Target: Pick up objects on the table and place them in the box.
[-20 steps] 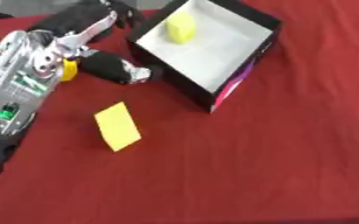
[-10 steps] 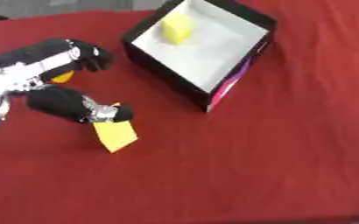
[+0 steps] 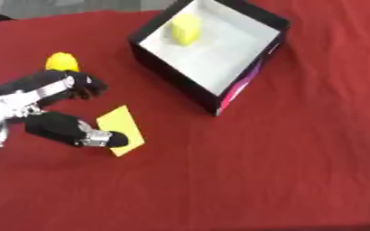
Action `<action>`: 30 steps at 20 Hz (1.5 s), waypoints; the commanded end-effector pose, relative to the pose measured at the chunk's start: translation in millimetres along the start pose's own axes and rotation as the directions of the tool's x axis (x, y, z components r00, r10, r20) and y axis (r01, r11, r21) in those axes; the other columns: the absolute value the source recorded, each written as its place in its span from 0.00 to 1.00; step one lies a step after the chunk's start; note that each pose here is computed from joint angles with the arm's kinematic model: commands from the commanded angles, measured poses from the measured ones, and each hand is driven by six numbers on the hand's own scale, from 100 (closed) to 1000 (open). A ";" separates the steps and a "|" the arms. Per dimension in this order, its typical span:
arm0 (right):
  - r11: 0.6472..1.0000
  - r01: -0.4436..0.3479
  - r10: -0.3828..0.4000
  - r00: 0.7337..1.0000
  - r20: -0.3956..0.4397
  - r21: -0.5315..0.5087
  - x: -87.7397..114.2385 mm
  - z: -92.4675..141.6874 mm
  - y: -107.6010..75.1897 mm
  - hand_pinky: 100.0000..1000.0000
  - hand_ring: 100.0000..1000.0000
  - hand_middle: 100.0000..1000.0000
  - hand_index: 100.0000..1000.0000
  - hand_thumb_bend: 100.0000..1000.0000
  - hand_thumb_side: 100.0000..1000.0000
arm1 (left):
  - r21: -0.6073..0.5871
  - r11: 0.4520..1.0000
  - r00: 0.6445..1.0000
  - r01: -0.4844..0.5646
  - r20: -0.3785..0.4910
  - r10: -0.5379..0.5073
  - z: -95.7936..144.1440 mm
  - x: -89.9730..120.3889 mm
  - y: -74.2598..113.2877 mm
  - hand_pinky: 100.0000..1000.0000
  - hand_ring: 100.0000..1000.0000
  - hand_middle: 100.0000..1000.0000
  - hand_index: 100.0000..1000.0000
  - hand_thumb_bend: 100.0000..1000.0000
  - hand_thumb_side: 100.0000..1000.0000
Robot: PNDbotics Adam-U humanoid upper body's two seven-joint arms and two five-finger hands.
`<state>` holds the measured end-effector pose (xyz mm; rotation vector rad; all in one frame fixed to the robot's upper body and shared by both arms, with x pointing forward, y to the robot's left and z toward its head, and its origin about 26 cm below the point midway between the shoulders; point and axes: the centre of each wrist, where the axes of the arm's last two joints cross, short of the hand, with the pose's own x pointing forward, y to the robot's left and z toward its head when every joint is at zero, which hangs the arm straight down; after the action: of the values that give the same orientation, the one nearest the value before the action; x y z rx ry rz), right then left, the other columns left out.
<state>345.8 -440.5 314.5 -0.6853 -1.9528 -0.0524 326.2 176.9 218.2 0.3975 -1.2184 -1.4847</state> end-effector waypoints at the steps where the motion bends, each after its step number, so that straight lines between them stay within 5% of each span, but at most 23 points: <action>1: 1.000 -0.012 0.012 1.000 0.022 -0.021 9.4 -3.1 -9.6 0.87 0.80 0.75 0.88 0.53 0.48 | -0.006 1.000 0.998 -0.012 -0.054 0.011 -11.0 -8.3 0.8 0.87 0.81 0.74 0.87 0.75 0.49; 14: 1.000 -0.003 0.003 1.000 0.002 -0.020 2.6 -1.4 -7.7 0.88 0.80 0.75 0.88 0.52 0.48 | -0.067 0.998 0.996 0.001 -0.085 -0.007 -58.1 -24.7 -24.6 0.83 0.77 0.70 0.83 0.72 0.44; 16: 1.000 0.001 -0.001 1.000 0.000 -0.020 1.9 -1.2 -7.4 0.88 0.79 0.75 0.88 0.52 0.48 | -0.073 0.997 0.996 0.013 -0.087 -0.019 -61.1 -25.9 -26.6 0.81 0.73 0.66 0.80 0.66 0.39; 18: 1.000 0.002 -0.002 1.000 -0.004 -0.022 0.8 -1.0 -7.6 0.88 0.79 0.75 0.88 0.52 0.48 | -0.071 0.997 0.997 0.032 -0.074 -0.037 -60.7 -24.3 -26.6 0.77 0.67 0.58 0.74 0.49 0.29; 21: 1.000 0.001 -0.001 1.000 -0.010 -0.027 -0.8 -0.6 -8.9 0.88 0.79 0.75 0.88 0.52 0.48 | -0.033 0.996 0.996 0.081 -0.025 -0.082 -49.3 -13.5 -19.5 0.72 0.59 0.49 0.67 0.18 0.13; 24: 0.999 -0.002 0.001 1.000 -0.016 -0.032 -2.6 -0.3 -9.8 0.88 0.79 0.75 0.88 0.52 0.48 | 0.044 0.988 0.988 0.146 0.043 -0.148 -25.1 4.9 -4.7 0.70 0.56 0.47 0.64 0.03 0.14; 30: 0.999 -0.010 0.009 1.000 -0.021 -0.042 -4.7 0.6 -13.8 0.88 0.79 0.75 0.88 0.52 0.48 | 0.258 0.936 0.944 0.239 0.166 -0.287 43.6 49.4 42.7 0.70 0.56 0.46 0.64 0.00 0.10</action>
<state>346.7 -447.6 296.2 -0.6802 -1.9039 -0.0896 307.9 153.7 268.1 0.5449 -1.5079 -1.6503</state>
